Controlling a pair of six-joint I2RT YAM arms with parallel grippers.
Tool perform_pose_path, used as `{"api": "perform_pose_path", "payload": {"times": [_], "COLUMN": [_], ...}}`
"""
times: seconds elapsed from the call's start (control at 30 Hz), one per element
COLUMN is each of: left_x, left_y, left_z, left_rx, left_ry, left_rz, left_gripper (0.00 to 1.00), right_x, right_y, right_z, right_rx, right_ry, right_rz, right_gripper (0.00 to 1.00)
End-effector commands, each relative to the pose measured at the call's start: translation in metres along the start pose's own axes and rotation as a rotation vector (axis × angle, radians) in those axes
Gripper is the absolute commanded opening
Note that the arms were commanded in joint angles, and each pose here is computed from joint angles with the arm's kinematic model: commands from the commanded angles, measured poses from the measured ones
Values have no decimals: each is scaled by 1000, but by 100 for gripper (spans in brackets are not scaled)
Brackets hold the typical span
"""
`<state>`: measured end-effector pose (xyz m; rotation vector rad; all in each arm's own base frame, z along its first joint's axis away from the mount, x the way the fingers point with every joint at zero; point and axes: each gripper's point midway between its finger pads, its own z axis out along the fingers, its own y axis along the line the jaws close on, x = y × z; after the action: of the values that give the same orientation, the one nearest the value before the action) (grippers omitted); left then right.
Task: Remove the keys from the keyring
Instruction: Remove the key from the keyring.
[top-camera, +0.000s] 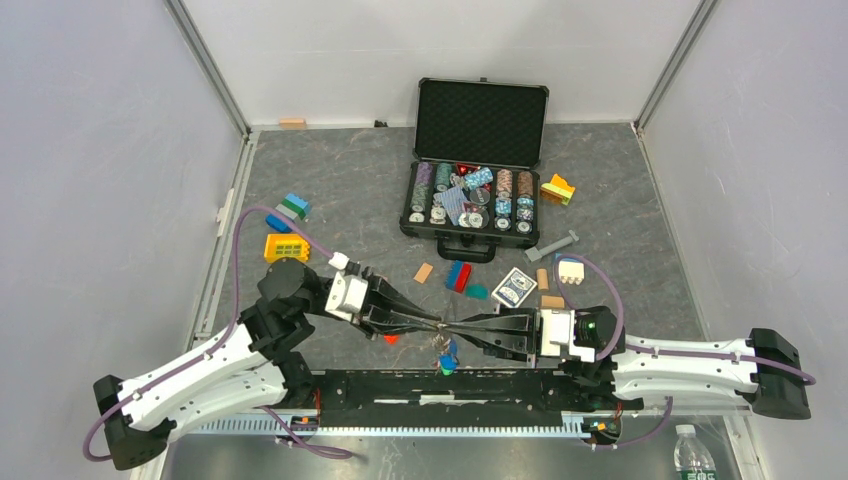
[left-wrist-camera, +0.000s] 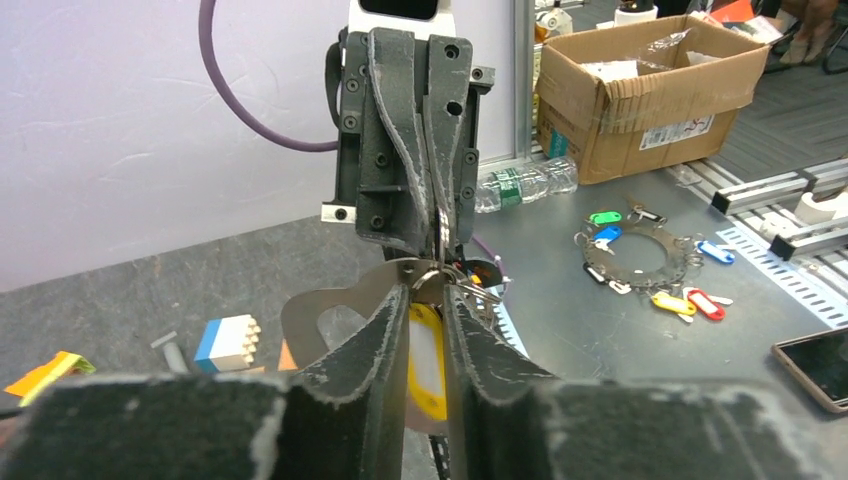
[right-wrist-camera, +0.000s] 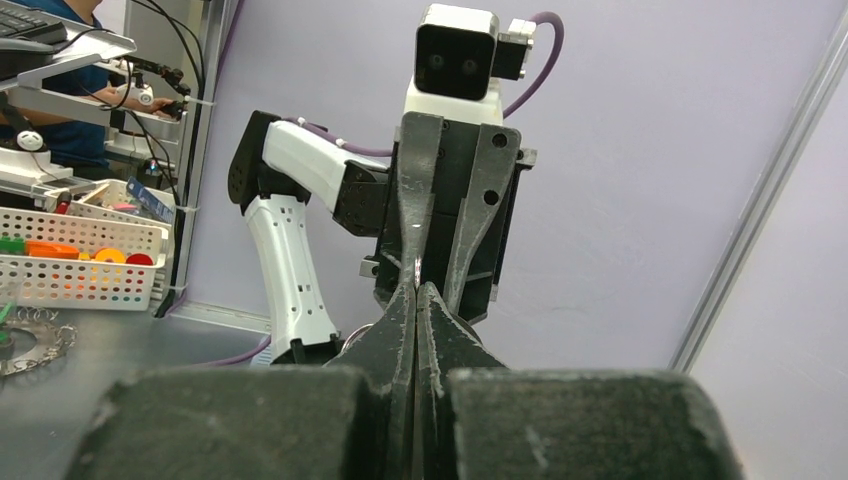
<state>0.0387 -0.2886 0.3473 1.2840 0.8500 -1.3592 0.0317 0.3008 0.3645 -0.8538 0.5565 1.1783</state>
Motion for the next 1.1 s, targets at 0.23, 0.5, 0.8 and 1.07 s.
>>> {"api": "perform_pose_path", "payload": {"times": [0.23,0.5,0.8,1.07], "left_x": [-27,-27,-27,-27], "left_y": [-8,-10,-10,-9], "left_z": [0,-5,-4,-3], "left_rx": [33,32,33,35], "left_ry": [-50,-2,11,16], "left_rz": [33,40,25,20], "left_gripper": [2,2,2,2], "right_x": [-19,-19,-11,-10], "right_y": [-6,-7,-5,-5], "right_z": [0,-3,-2,-1], "right_rx": [16,22,6,5], "right_ry": [-50,-34,-1,0], "right_rz": [-34,-52,-54,-56], "right_gripper": [0,0,0,0]}}
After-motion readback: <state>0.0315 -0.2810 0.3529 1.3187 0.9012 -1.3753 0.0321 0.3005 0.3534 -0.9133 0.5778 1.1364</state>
